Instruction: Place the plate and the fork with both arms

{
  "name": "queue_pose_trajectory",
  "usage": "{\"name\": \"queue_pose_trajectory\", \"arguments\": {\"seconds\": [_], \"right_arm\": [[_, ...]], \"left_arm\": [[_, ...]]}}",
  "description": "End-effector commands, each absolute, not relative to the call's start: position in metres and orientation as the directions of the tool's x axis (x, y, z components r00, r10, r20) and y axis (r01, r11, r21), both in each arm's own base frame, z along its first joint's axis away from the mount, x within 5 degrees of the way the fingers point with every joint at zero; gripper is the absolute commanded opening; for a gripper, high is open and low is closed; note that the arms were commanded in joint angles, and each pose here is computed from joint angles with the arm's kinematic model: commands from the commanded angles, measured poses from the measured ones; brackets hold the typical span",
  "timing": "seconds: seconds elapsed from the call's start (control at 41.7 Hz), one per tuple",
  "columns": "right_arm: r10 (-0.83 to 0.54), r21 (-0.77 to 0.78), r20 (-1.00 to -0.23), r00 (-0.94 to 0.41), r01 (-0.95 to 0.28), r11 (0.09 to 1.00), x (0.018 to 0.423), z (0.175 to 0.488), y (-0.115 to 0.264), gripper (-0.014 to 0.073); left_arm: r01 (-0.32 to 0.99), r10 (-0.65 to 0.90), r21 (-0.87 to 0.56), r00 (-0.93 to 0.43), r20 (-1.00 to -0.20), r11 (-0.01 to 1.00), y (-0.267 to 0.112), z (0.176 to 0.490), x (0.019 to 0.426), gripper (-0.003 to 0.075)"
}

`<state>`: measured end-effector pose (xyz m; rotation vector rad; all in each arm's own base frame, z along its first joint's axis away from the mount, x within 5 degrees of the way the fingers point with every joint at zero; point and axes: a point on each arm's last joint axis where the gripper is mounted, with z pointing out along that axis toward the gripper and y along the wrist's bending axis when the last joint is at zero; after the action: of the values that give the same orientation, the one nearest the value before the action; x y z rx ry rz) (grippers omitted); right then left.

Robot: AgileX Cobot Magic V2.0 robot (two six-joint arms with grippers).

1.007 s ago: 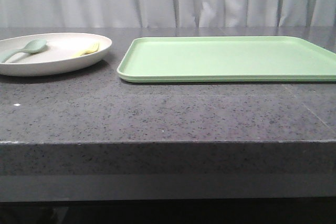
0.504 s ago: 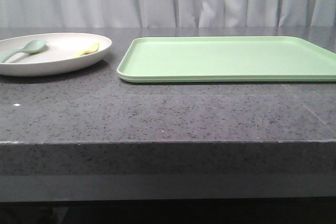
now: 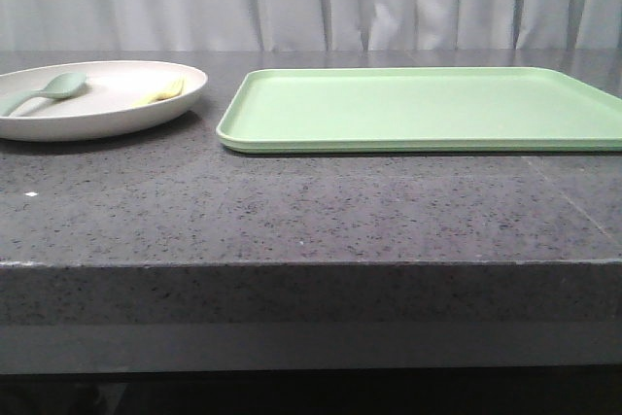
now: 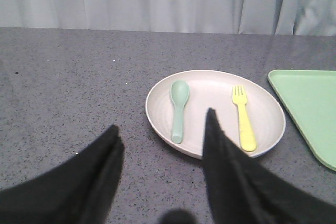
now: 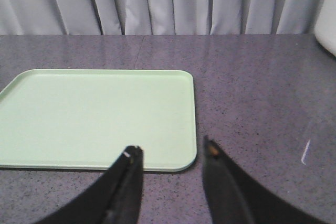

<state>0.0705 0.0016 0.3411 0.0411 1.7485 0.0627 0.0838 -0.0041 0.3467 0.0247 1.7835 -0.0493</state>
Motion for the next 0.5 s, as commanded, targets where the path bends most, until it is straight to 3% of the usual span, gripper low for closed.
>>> {"name": "queue_pose_trajectory", "arguments": {"seconds": [0.0, 0.048, 0.072, 0.48], "right_arm": [[0.019, 0.019, -0.996, -0.084, 0.004, 1.000, 0.0719, 0.3572, -0.0003, 0.0556], [0.019, 0.019, -0.996, -0.084, 0.004, 1.000, 0.0719, 0.3572, -0.0003, 0.0656], [0.019, 0.019, -0.996, -0.084, 0.004, 1.000, 0.0719, 0.3572, -0.0003, 0.0666], [0.019, 0.019, -0.996, -0.084, 0.004, 1.000, 0.0719, 0.3572, -0.0003, 0.0633]], "left_arm": [[0.040, -0.013, -0.018, -0.113, -0.994, 0.999, -0.0037, 0.3622, 0.0865, 0.0542], [0.041, -0.015, -0.020, -0.113, -0.994, 0.999, -0.0038, 0.3622, 0.0865, 0.0548], [0.041, -0.017, -0.021, -0.113, -0.993, 0.999, -0.0039, 0.3622, 0.0865, 0.0548], [0.049, -0.042, -0.048, -0.105, -0.994, 0.998, -0.0048, 0.3630, 0.0866, 0.0547]]}}
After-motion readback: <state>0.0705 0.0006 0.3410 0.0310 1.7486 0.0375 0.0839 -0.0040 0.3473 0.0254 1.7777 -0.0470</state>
